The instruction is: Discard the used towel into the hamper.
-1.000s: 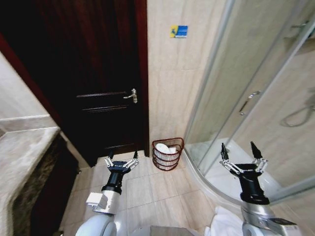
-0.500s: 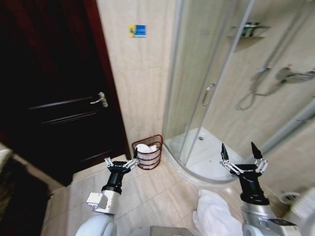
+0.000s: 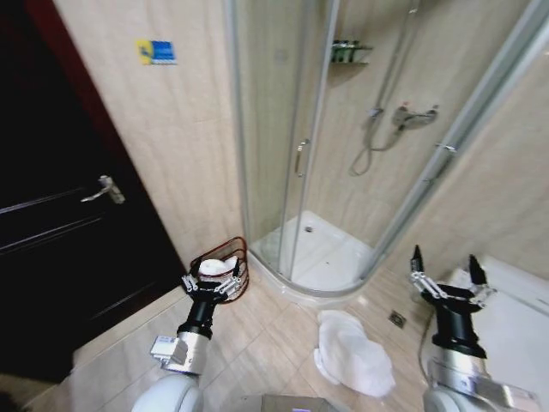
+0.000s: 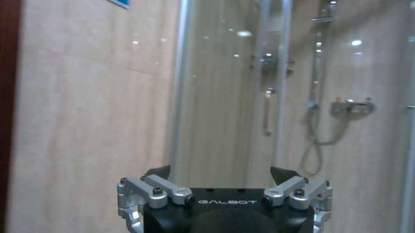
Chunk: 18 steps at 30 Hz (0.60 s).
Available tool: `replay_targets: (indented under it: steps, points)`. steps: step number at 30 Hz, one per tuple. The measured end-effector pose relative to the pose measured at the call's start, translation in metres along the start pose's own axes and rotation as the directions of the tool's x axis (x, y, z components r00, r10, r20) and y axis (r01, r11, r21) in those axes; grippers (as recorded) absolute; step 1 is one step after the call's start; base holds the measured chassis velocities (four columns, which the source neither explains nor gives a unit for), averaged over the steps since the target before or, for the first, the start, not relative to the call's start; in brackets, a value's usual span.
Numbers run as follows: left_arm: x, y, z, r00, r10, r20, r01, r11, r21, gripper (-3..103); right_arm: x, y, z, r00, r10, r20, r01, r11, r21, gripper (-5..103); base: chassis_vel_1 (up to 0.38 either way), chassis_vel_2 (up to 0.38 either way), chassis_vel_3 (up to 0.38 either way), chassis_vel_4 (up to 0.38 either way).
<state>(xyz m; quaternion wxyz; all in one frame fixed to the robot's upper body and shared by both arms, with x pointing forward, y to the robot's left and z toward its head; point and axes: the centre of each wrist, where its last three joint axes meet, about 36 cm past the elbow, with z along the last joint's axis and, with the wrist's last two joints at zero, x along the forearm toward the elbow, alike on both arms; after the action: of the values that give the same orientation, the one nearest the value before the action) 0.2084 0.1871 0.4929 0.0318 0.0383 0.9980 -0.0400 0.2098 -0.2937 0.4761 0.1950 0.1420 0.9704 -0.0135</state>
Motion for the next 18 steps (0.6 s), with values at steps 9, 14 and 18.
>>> replay_targets:
  steps: [9,14,18]
  points:
    - [0.0,0.0,0.0,1.0,0.0,0.0,0.0,1.0,0.0,100,0.006,-0.021,0.011,0.991,0.126,-0.05,-0.123,0.991,0.057,100,-0.116,-0.12,-0.124,-0.125]
    - [0.0,0.0,0.0,1.0,0.0,0.0,0.0,1.0,0.0,100,0.007,-0.024,0.014,0.987,0.151,-0.045,-0.149,0.988,0.048,100,-0.123,-0.13,-0.131,-0.122]
    - [0.0,0.0,0.0,1.0,0.0,0.0,0.0,1.0,0.0,100,0.007,-0.022,0.015,0.989,0.141,-0.046,-0.139,0.989,0.039,100,-0.117,-0.108,-0.123,-0.121]
